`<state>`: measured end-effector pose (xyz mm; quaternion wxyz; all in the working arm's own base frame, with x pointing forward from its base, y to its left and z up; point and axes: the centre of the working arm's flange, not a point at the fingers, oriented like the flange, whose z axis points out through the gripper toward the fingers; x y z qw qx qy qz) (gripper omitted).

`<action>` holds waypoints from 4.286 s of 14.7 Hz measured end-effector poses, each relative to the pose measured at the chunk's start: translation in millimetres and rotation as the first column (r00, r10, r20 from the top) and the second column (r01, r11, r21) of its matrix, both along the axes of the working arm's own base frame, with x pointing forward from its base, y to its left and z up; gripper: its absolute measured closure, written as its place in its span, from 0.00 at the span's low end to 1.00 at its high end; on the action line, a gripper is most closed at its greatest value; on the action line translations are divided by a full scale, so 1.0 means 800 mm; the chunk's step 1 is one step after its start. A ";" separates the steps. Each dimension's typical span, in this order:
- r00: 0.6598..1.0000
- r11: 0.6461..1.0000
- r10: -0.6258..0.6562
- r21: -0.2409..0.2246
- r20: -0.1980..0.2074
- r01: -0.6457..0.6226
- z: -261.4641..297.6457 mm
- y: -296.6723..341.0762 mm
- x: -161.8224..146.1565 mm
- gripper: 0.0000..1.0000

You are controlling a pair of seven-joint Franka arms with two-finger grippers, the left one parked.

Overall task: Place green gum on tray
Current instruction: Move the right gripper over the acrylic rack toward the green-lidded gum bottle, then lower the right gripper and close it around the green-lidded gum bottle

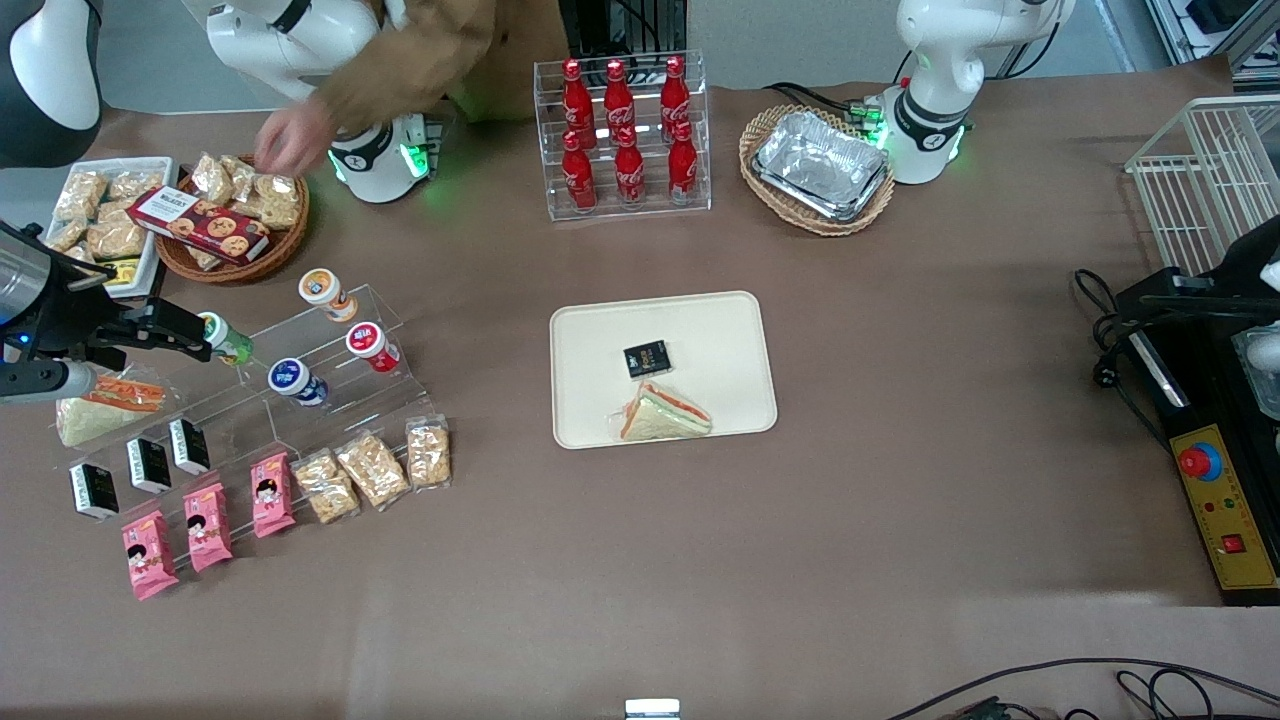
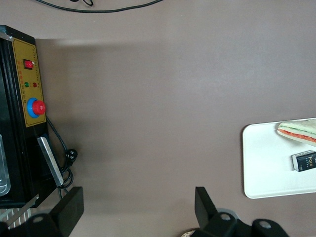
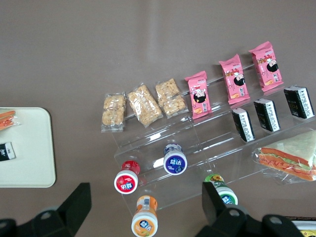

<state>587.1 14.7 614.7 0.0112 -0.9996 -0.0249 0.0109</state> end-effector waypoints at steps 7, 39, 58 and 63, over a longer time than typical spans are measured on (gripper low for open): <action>1.000 1.000 0.009 -0.002 -0.012 -0.009 -0.002 -0.013 -0.001 0.00; 0.948 0.949 0.315 0.019 0.051 -0.316 -0.255 -0.195 -0.160 0.00; 0.949 0.950 0.311 0.008 0.045 -0.312 -0.307 -0.197 -0.161 0.44; 0.957 0.958 0.286 0.004 0.050 -0.286 -0.301 -0.198 -0.158 0.44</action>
